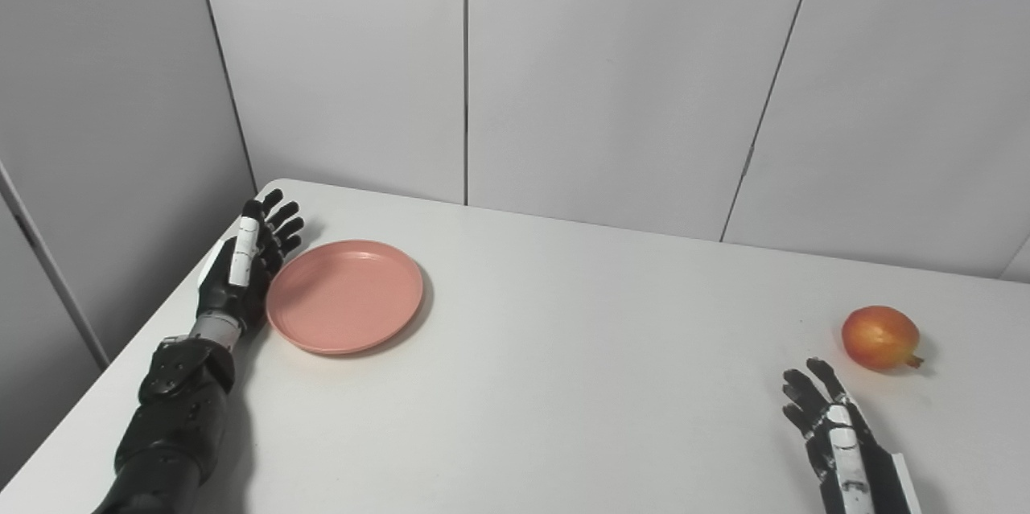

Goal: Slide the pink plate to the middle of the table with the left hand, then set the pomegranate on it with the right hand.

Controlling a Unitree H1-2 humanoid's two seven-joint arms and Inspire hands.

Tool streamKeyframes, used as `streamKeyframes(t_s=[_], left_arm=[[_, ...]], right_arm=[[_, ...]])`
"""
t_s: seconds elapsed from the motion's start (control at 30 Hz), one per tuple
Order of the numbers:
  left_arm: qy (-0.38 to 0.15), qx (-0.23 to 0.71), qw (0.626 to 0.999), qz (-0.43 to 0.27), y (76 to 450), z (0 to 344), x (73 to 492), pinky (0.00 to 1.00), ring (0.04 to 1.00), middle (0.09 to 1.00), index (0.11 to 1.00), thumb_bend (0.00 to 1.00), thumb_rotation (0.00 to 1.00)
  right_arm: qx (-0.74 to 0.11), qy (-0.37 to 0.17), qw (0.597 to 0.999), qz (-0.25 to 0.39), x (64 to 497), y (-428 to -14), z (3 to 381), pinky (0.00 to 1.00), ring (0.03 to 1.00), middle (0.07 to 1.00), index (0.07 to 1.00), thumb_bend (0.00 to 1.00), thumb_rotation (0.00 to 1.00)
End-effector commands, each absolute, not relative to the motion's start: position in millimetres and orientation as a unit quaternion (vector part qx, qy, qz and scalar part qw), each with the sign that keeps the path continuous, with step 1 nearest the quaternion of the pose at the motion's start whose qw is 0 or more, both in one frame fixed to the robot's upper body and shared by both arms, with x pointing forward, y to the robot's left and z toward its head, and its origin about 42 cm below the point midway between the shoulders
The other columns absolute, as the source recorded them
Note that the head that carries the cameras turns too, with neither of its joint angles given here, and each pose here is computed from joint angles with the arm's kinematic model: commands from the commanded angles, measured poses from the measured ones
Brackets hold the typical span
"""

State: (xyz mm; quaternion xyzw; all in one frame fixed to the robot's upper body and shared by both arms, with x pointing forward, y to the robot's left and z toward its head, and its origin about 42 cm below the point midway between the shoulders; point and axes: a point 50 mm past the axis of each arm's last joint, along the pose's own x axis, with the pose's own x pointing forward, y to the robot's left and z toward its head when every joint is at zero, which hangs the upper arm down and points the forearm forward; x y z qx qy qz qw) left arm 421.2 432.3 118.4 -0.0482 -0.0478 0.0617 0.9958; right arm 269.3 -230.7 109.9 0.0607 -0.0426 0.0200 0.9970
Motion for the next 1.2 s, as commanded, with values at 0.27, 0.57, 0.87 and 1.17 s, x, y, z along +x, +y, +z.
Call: streamKeyframes(t_s=[0.27, 0.57, 0.87, 1.17], left_arm=[[-0.073, -0.070, 0.994, 0.031, 412, 135, 437, 0.91, 0.911, 0.919, 0.911, 0.99, 0.86], [-0.062, -0.081, 0.995, 0.013, 385, 131, 434, 0.84, 0.877, 0.875, 0.896, 0.98, 0.86], [-0.051, -0.091, 0.994, -0.018, 348, 128, 433, 0.81, 0.867, 0.878, 0.894, 0.96, 0.85], [-0.037, -0.097, 0.994, -0.045, 321, 126, 429, 0.80, 0.862, 0.870, 0.897, 0.98, 0.85]], right_arm=[[0.064, -0.013, 0.998, 0.019, 264, -228, 96, 0.91, 0.888, 0.841, 0.887, 0.78, 0.84], [0.066, -0.016, 0.998, 0.020, 263, -226, 99, 0.90, 0.886, 0.842, 0.889, 0.77, 0.84], [0.064, -0.016, 0.998, 0.024, 267, -226, 99, 0.91, 0.889, 0.840, 0.892, 0.76, 0.85], [0.067, -0.018, 0.997, 0.027, 264, -222, 104, 0.91, 0.888, 0.835, 0.887, 0.78, 0.84]])
